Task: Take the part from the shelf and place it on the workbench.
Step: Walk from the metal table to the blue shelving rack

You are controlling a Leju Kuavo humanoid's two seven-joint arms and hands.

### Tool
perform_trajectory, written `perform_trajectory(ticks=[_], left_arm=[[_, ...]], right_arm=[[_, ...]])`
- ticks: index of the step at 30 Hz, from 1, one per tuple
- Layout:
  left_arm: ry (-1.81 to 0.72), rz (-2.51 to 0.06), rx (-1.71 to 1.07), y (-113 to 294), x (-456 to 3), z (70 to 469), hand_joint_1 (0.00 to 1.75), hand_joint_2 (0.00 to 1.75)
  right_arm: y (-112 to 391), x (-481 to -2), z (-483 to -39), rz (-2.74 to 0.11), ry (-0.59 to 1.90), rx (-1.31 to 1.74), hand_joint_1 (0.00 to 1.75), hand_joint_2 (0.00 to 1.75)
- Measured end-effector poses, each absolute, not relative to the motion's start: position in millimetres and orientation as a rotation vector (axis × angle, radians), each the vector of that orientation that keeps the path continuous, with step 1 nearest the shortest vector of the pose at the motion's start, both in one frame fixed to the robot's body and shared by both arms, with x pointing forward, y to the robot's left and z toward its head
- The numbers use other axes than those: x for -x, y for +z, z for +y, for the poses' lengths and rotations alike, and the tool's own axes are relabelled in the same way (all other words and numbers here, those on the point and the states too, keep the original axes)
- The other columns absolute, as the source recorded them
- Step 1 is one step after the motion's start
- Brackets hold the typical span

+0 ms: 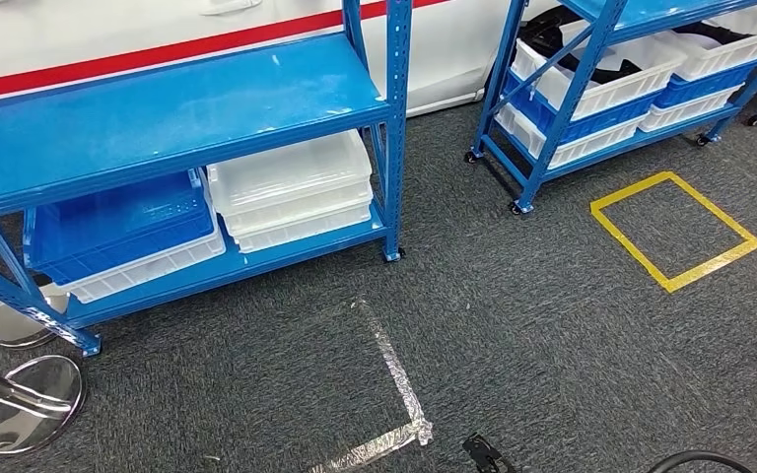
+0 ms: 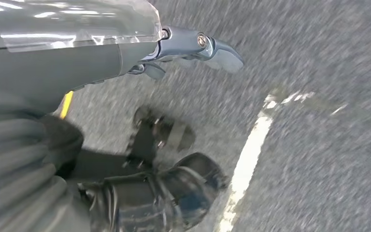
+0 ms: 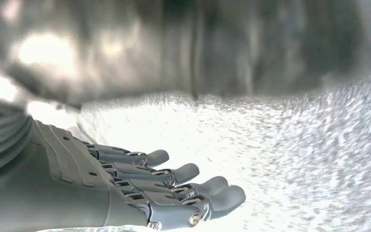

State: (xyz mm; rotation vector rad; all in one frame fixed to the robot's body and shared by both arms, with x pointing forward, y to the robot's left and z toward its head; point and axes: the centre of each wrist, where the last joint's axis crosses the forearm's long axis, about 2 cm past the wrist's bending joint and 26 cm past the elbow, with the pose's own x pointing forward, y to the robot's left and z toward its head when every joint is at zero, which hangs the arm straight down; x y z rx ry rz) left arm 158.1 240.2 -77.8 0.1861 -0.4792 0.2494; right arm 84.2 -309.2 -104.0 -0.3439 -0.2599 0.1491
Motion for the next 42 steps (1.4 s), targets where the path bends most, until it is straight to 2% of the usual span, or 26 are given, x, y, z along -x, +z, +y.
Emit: perform_trajectory(ticks=[8, 38, 42], left_arm=[[0.164, -0.484, -0.124, -80.6, -153.1, 240.7, 0.0, 0.0], [0.161, -0.45, -0.1, -91.0, -127.1, 248.8, 0.0, 0.0], [0.156, -0.438, -0.075, -93.1, -121.0, 249.6, 0.0, 1.75]], right_arm=[[-104.0, -84.4, -309.7, -0.235, 0.088, 0.343, 0.0, 0.0], [-103.9, -85.0, -310.1, -0.255, 0.005, 0.332, 0.0, 0.0], [-103.9, -85.0, -309.4, -0.267, 0.009, 0.323, 0.0, 1.75]])
